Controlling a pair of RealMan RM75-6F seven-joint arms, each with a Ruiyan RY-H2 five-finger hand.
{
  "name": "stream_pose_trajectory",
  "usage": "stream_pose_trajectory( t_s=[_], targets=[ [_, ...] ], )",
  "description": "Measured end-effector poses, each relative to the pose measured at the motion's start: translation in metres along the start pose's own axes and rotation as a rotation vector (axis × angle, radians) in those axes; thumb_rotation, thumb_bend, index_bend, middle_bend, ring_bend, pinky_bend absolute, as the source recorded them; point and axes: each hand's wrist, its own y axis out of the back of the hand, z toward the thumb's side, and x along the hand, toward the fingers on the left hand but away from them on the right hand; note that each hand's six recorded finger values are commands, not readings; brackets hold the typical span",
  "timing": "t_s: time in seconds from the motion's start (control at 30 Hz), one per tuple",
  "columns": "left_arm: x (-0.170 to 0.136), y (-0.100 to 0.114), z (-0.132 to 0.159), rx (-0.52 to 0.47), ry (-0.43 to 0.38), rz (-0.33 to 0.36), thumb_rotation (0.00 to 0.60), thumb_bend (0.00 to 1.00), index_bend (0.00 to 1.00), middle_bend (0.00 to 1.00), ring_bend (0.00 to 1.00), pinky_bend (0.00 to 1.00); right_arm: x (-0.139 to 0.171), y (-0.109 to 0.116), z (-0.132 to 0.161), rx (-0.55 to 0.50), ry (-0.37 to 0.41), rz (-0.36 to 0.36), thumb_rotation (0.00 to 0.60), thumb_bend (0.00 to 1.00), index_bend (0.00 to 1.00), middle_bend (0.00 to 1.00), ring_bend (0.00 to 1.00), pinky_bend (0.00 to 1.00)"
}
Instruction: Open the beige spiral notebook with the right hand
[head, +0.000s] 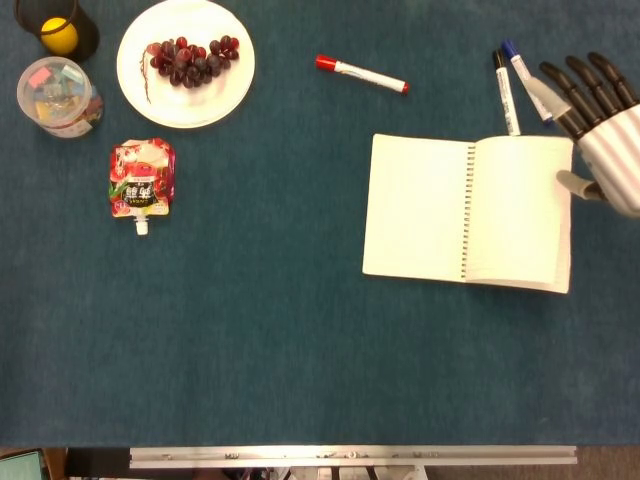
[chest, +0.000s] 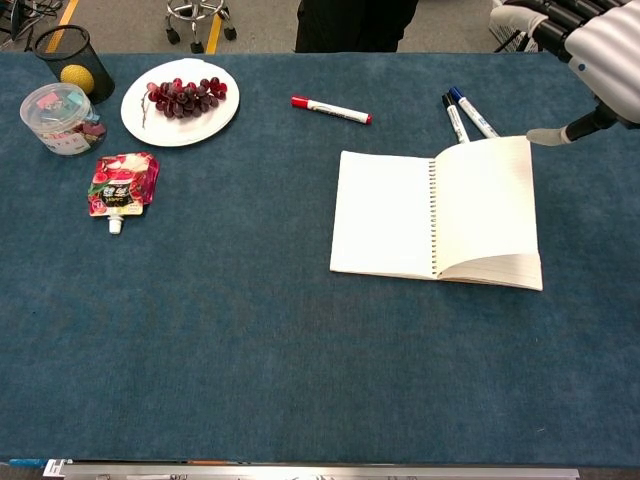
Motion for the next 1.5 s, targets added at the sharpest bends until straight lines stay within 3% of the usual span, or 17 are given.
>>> stream_pose_trajectory(
  t_s=[0.3, 0.67, 0.93, 1.2, 1.37, 1.5],
  targets=[
    [0.003, -0.003, 0.005, -0.003, -0.016, -0.007, 0.6, 0.41, 0.18, 0.15, 0.12, 0.09, 0.002, -0.021, 0.001, 0.009, -0.013, 0.066, 0.6, 0.0, 0.06, 0.09, 0.0, 0.08],
    [0.0, -0.003, 0.002, -0.003, -0.012, -0.006, 0.6, 0.41, 0.18, 0.15, 0.12, 0.09, -0.009, -0.074, 0.023, 0.035, 0.025, 0.174, 0.6, 0.01, 0.06, 0.09, 0.0, 0.08],
    [0.0, -0.003, 0.001, -0.004, -0.011, -0.007, 0.6, 0.41, 0.18, 0.15, 0.12, 0.09, 0.012, -0.099, 0.015, 0.076, 0.031, 0.251, 0.6, 0.01, 0.06, 0.09, 0.0, 0.08],
    [0.002, -0.004, 0.001, -0.006, -0.013, -0.008, 0.6, 0.41, 0.18, 0.15, 0.12, 0.09, 0.036, -0.109, -0.008, 0.106, -0.024, 0.301, 0.6, 0.0, 0.06, 0.09, 0.0, 0.08],
    [0.001, -0.003, 0.0, -0.008, -0.013, -0.005, 0.6, 0.41, 0.18, 0.15, 0.12, 0.09, 0.035, -0.101, -0.013, 0.069, -0.044, 0.275, 0.6, 0.01, 0.08, 0.09, 0.0, 0.08],
    [0.0, -0.002, -0.001, -0.008, -0.005, -0.002, 0.6, 0.41, 0.18, 0.15, 0.12, 0.09, 0.028, -0.083, -0.008, -0.002, -0.03, 0.214, 0.6, 0.01, 0.08, 0.1, 0.0, 0.08]
  ],
)
